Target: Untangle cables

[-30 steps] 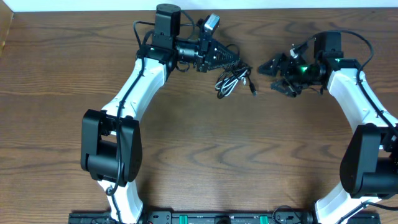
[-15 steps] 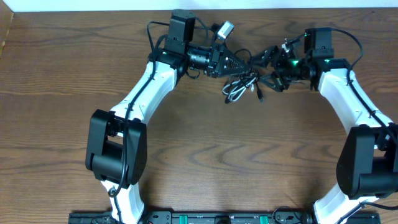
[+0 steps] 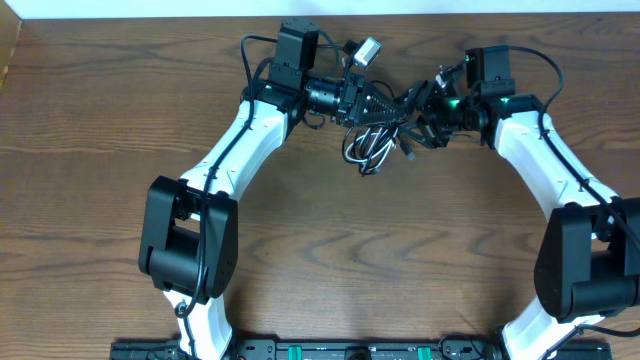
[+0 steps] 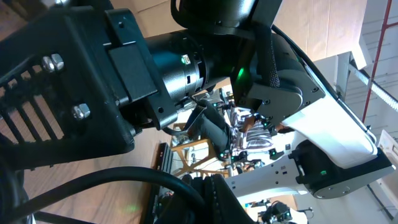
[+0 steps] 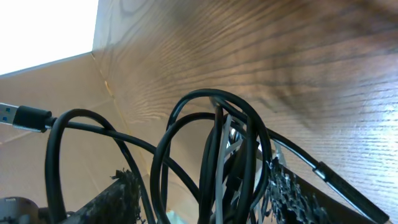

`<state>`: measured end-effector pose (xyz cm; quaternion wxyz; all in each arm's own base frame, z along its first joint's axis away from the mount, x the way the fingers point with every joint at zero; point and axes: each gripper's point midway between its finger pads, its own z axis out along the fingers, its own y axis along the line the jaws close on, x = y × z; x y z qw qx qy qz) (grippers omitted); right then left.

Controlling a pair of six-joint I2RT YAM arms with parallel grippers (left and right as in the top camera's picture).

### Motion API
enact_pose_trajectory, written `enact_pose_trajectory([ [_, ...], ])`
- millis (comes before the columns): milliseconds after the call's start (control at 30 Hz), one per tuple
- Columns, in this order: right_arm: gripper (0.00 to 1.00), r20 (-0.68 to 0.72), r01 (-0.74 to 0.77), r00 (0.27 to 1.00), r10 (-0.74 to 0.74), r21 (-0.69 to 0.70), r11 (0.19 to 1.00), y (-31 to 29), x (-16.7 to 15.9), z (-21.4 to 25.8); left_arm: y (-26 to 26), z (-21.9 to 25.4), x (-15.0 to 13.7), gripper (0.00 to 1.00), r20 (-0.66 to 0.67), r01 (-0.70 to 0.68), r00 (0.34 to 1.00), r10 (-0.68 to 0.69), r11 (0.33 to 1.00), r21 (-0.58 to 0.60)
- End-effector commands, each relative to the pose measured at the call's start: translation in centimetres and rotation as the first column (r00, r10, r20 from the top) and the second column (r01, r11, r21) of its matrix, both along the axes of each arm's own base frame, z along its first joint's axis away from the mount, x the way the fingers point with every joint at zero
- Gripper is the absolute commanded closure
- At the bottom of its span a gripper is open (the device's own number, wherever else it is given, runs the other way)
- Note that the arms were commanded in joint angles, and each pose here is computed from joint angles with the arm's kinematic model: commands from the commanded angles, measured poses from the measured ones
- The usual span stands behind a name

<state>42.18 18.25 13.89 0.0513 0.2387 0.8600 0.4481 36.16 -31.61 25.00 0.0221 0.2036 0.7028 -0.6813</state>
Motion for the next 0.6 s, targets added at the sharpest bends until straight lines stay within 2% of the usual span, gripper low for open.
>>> enact_pose_trajectory([
  [0,0.36,-0.025,0.012,1.0,-0.012,0.009,1.0,0.2,-0.1,-0.2,0.0,0.7,-0.7,0.93,0.042,0.036,0.998,-0.035,0.999,-0.032],
  [100,0.39,-0.025,0.012,1.0,-0.012,0.009,1.0,0.2,-0.2,-0.2,0.0,0.4,-0.8,0.93,0.062,0.039,0.997,-0.036,0.999,-0.036],
  [400,0.39,-0.036,0.007,0.999,-0.006,0.043,0.999,-0.2,-0.3,0.2,0.2,-0.5,-1.0,0.93,0.088,0.041,0.995,-0.038,0.998,-0.04],
  [567,0.37,-0.065,-0.029,0.997,0.032,0.047,0.998,-0.1,-1.4,-0.1,0.2,-0.5,-1.0,0.92,0.088,0.041,0.995,-0.038,0.998,-0.04],
])
